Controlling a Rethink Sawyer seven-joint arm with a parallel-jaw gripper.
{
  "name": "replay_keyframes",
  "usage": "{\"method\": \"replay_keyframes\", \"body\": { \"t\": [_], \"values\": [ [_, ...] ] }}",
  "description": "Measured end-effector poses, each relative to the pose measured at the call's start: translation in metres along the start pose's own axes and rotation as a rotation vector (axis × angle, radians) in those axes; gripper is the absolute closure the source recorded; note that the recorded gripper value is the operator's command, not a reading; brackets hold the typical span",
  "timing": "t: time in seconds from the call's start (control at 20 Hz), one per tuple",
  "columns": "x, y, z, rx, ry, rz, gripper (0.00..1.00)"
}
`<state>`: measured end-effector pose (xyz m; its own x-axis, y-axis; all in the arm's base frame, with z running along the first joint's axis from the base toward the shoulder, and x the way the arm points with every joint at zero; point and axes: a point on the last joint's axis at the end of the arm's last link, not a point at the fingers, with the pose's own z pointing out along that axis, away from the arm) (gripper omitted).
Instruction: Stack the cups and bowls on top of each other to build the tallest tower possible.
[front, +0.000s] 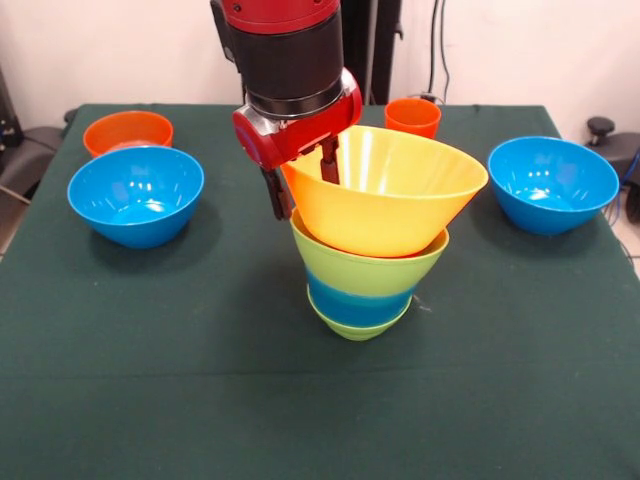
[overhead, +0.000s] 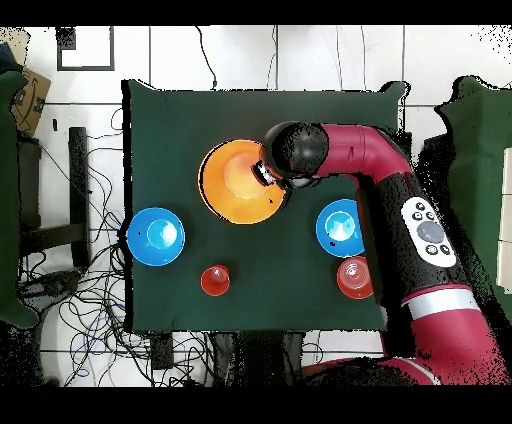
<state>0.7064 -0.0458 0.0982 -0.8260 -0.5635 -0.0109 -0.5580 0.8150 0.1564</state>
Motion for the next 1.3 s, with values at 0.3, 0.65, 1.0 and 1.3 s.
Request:
{"method": "replay_keyframes", "body": {
  "t": [0.3,0.65,1.0,1.3],
  "values": [
    [0.002,0.004,0.001,-0.004,0.006,-0.004,0.0],
    [0.008,0.014,0.001,-0.012,0.022,-0.017,0.0],
    [0.012,0.023,-0.004,-0.011,0.033,-0.028,0.0],
    [0.015,0.027,-0.016,0.006,0.036,-0.037,0.0]
  ]
}}
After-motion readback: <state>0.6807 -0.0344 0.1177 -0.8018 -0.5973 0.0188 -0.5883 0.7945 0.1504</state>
